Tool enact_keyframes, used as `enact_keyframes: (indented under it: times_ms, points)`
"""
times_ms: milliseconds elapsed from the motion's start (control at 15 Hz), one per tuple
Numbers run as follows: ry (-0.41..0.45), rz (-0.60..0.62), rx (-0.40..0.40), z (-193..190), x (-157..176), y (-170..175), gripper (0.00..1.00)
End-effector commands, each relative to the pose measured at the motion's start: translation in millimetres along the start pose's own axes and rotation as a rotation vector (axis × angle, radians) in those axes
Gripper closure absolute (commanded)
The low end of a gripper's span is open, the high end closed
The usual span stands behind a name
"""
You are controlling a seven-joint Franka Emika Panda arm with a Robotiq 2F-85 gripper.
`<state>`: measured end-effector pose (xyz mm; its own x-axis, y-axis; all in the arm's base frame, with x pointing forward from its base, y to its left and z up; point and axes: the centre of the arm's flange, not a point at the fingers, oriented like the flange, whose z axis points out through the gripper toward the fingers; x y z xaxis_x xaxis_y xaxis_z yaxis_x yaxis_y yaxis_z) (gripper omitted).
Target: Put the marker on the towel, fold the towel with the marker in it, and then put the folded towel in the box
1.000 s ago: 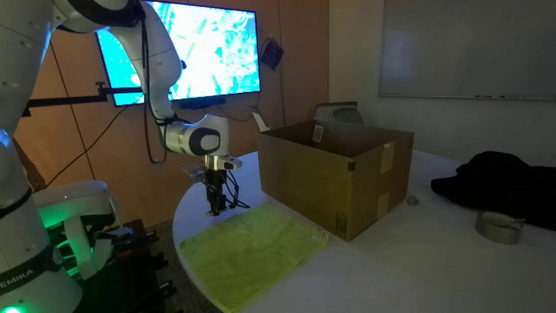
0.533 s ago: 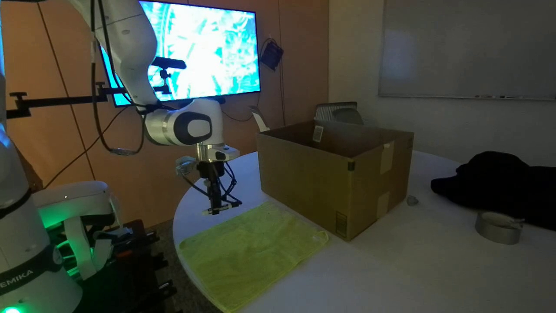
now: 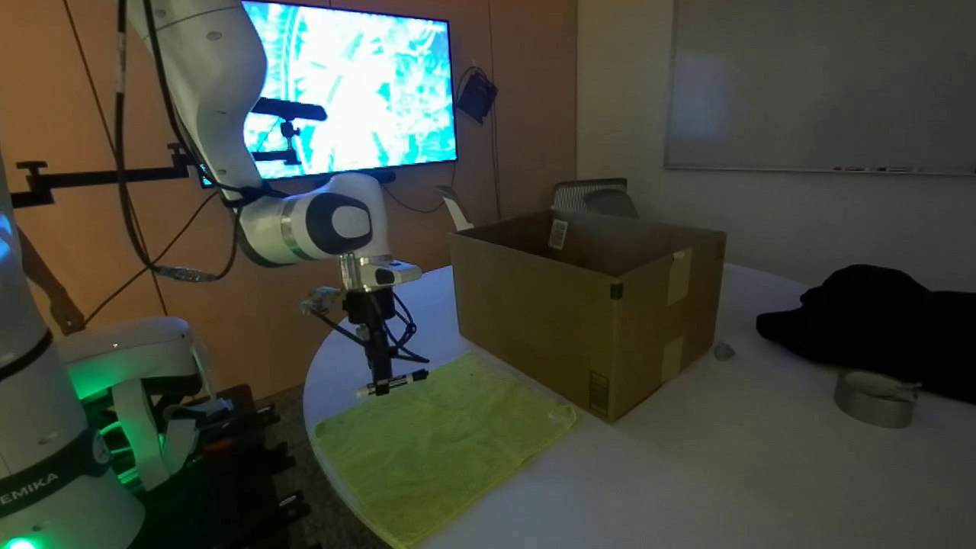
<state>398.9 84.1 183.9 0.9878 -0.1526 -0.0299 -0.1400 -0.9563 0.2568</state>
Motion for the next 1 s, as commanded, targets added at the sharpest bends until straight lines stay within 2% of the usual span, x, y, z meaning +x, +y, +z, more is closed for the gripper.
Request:
enact_keyframes:
  times_ms: [0, 467, 667, 800, 933]
  points:
    - [-0.022, 0.013, -0.048, 21, 21, -3, 0.85]
    - [-0.062, -0.041, -0.09, 70, 57, -5, 0.84]
    - [-0.066, -0.068, -0.102, 82, 62, -7, 0.83]
    - [-0.066, -0.078, -0.103, 84, 64, -5, 0.5]
    - [-0.056, -0.088, -0.105, 80, 64, -3, 0.37]
